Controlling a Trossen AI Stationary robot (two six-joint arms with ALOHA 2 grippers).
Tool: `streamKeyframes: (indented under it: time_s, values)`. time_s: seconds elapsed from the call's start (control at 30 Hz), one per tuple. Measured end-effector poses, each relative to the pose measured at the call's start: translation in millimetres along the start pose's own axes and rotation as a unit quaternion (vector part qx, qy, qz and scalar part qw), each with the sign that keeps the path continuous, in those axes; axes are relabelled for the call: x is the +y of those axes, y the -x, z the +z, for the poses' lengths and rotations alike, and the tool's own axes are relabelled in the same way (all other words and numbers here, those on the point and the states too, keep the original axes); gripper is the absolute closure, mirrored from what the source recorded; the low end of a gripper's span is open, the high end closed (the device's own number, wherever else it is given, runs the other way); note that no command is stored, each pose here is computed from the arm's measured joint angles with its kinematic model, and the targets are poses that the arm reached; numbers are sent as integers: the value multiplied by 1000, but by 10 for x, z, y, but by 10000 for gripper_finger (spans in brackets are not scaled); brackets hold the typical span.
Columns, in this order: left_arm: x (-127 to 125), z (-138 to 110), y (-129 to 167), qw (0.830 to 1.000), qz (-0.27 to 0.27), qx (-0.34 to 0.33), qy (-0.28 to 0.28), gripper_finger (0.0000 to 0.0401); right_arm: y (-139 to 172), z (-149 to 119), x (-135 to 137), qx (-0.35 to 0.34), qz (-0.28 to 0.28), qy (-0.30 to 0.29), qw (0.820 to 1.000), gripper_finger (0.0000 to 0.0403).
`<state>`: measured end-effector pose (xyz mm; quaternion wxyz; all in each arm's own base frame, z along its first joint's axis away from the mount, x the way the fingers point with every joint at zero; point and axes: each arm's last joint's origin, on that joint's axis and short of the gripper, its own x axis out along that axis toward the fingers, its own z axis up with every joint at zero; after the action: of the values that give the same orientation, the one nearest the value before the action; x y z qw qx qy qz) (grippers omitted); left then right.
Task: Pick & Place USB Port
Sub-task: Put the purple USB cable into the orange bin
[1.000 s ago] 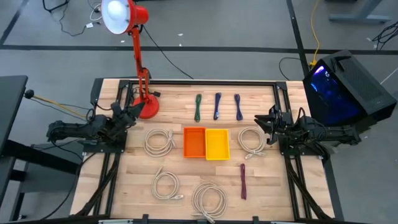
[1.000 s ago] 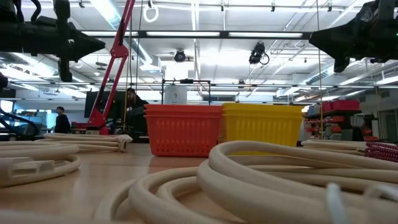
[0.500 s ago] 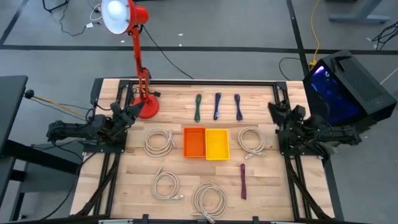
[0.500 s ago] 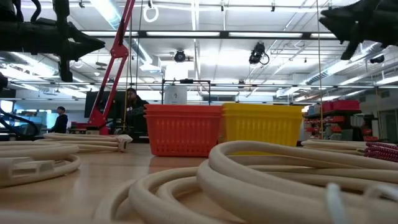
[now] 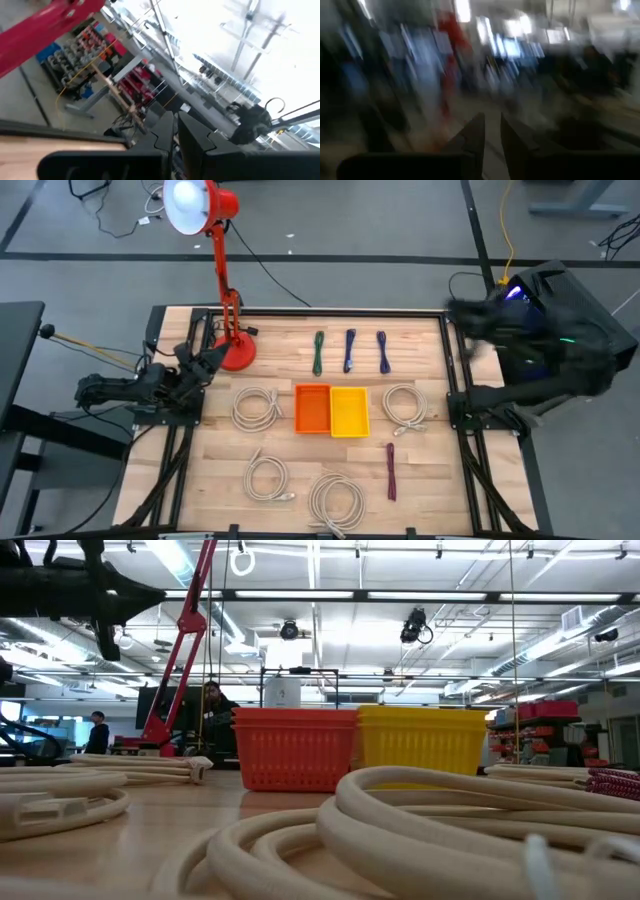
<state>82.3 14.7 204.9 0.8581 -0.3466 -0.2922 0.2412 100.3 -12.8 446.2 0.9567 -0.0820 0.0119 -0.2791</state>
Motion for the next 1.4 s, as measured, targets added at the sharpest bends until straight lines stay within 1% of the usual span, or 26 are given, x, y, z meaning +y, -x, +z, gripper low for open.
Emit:
streamKeyframes:
  time_s: [0.03,0.07,0.13,0.17,0.2,0.23,0.33,0.4,0.43,0.47,0.53,0.63,0.7,0.77,0.83,0.87,0.93,1.1,1.17,1.33,1.4]
  values:
    - [-1,1,0,1000,-1,0,-3,373,-125,89,53,56,-17,33,998,343]
    - [-2,-1,0,1000,-3,2,-7,373,-234,174,89,90,-33,48,994,344]
    - [-12,3,0,1000,-14,5,-7,373,-432,199,135,170,-52,100,979,345]
    - [-12,-5,0,1000,-19,11,-10,373,-526,240,149,185,-51,99,976,344]
    - [-14,-8,0,1000,-24,15,-10,373,-623,266,170,196,-39,85,976,342]
    - [-19,-7,1,999,-30,17,-9,373,-740,229,202,223,-24,81,971,339]
    - [-22,-12,1,999,-37,23,-10,373,-1044,-55,283,331,3,92,939,329]
    - [-21,-14,1,999,-36,24,-11,373,-1208,-347,331,409,12,104,907,319]
    - [-20,-15,1,999,-36,24,-12,373,-1272,-489,347,437,18,104,893,312]
    - [-20,-15,1,999,-36,24,-14,373,-1337,-602,362,445,28,94,890,304]
    - [-20,-15,1,999,-36,24,-15,373,-1454,-841,364,450,45,69,889,285]
    - [-20,-15,1,999,-36,24,-16,373,-1588,-1197,304,440,59,30,896,254]
    - [-19,-17,1,999,-36,25,-16,373,-1635,-1394,192,433,51,-16,900,236]
    - [-19,-17,1,999,-36,25,-16,373,-1667,-1598,52,434,43,-64,898,220]
    - [-19,-18,1,999,-36,25,-16,373,-1679,-1781,-63,434,52,-116,892,207]
    - [-19,-18,1,999,-36,25,-17,373,-1687,-1850,-106,425,57,-141,892,202]
    - [-16,-22,1,999,-34,27,-19,373,-1683,-1986,-160,415,60,-175,891,194]
    - [23,-76,3,998,-18,51,-35,373,-1567,-2372,-226,437,40,-199,876,191]
    - [37,-95,5,998,-12,60,-32,373,-1499,-2504,-223,455,39,-217,863,193]
    - [47,-107,6,997,-7,65,-28,373,-1373,-2730,-176,480,42,-241,842,197]
    - [50,-109,7,997,-4,65,-29,373,-1357,-2771,-163,478,42,-248,841,197]
